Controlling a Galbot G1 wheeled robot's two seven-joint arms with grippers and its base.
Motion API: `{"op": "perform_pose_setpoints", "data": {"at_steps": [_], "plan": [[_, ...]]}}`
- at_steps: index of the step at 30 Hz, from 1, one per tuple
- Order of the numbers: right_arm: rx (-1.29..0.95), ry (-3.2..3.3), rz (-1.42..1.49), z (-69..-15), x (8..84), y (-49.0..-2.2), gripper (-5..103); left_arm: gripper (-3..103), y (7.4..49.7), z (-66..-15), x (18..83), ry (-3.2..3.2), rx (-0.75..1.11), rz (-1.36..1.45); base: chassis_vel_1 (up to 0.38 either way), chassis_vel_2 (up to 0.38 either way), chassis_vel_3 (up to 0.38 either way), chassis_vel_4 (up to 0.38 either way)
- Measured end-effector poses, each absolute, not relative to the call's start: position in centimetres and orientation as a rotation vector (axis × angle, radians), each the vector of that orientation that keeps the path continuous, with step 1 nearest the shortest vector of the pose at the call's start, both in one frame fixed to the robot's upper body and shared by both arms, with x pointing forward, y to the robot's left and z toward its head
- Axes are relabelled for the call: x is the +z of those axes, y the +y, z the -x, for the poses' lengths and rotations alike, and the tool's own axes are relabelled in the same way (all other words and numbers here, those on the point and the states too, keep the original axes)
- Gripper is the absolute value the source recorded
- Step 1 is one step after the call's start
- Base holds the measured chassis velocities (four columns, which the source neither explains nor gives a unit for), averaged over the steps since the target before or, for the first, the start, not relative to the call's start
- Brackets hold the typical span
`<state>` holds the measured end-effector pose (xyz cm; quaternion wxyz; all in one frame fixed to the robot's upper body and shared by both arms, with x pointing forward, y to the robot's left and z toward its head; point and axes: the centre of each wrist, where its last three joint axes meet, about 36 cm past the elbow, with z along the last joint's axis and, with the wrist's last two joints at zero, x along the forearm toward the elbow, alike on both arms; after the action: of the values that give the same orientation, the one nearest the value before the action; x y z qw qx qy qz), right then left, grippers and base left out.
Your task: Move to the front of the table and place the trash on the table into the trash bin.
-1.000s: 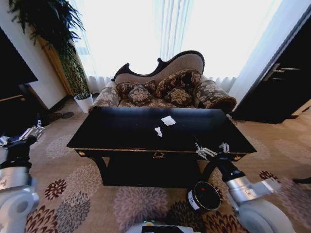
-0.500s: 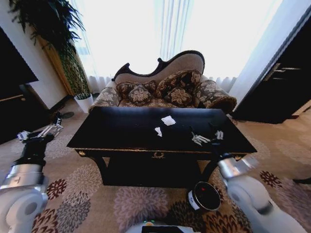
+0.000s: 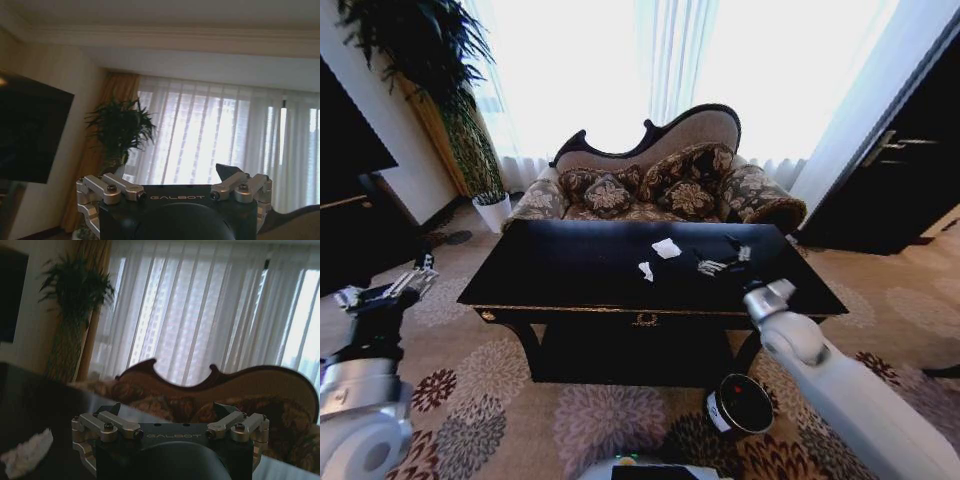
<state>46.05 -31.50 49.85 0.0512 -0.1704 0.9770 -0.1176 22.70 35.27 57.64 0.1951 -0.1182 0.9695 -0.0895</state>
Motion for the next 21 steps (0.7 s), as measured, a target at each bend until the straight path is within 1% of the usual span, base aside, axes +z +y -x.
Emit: {"op": "perform_pose_setpoints", "data": {"at_steps": [3, 5, 10, 18, 21], "plan": [[-0.368, 2.974, 0.575, -48.4, 50.7, -30.6, 100, 100, 35.7, -22.2, 57.7, 2.715, -0.236, 0.366, 0.0, 0.0, 0.0, 0.0], [-0.36, 2.961, 0.616, -49.7, 51.6, -29.2, 100, 100, 36.0, -21.9, 57.7, 2.715, -0.226, 0.389, 0.0, 0.0, 0.0, 0.0], [-0.336, 2.974, 0.69, -50.4, 52.6, -27.3, 100, 100, 36.1, -21.6, 57.6, 2.715, -0.228, 0.414, 0.0, 0.0, 0.0, 0.0], [-0.361, 3.112, 0.799, -50.5, 53.3, -28.6, 100, 100, 36.0, -21.6, 57.4, 2.711, -0.243, 0.423, 0.0, 0.0, 0.0, 0.0], [-0.428, 3.153, 0.818, -52.1, 55.0, -29.2, 100, 100, 36.0, -21.6, 57.3, 2.7, -0.244, 0.43, 0.0, 0.0, 0.0, 0.0]]}}
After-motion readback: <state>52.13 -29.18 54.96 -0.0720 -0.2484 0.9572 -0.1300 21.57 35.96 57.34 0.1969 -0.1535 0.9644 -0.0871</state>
